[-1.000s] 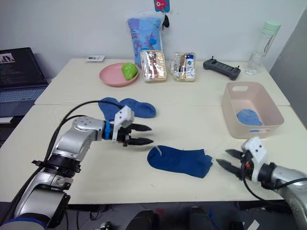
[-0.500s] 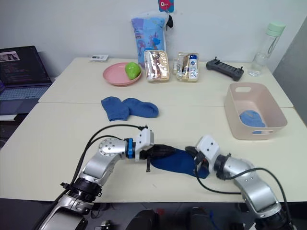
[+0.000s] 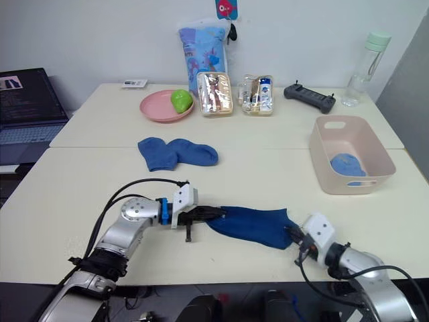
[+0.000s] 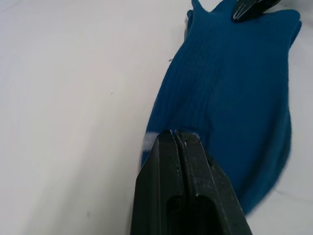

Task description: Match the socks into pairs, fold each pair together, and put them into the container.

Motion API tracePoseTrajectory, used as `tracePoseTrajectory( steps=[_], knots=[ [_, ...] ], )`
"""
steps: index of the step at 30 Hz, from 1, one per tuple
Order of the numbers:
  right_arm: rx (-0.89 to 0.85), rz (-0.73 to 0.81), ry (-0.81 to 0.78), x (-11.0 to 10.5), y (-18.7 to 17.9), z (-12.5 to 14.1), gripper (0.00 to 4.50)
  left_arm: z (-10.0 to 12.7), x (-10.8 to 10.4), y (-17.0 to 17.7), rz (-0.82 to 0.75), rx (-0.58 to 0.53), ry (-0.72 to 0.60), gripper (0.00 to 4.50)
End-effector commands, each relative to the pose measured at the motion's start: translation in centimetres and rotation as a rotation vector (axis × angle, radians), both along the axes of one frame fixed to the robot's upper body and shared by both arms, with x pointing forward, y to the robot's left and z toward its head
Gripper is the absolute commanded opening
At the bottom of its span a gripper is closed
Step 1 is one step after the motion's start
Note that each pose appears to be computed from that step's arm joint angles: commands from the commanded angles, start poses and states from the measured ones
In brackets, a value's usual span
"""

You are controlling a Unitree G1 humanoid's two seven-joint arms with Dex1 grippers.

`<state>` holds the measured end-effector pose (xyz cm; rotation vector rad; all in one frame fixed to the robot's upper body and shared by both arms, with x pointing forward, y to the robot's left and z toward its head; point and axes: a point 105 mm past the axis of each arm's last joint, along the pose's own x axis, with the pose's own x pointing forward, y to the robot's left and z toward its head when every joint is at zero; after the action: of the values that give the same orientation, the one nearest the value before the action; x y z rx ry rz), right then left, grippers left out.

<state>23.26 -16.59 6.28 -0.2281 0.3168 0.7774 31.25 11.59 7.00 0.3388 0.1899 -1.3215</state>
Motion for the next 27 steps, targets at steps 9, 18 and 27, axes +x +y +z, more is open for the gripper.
tracePoseTrajectory(
  steps=[9,18,27],
  knots=[
    [0.14,-0.144,0.001,1.5,-0.8,3.6,1.92,5.4,-1.3,-1.2,-0.045,-0.125,-0.1,0.0],
    [0.015,-0.105,0.111,0.6,1.2,-0.2,4.01,5.6,-1.5,-1.9,-0.046,-0.109,-0.14,0.0],
    [0.119,-0.119,0.135,0.4,1.3,0.6,1.61,6.3,-1.5,-2.6,-0.066,-0.128,-0.154,0.0]
  ],
)
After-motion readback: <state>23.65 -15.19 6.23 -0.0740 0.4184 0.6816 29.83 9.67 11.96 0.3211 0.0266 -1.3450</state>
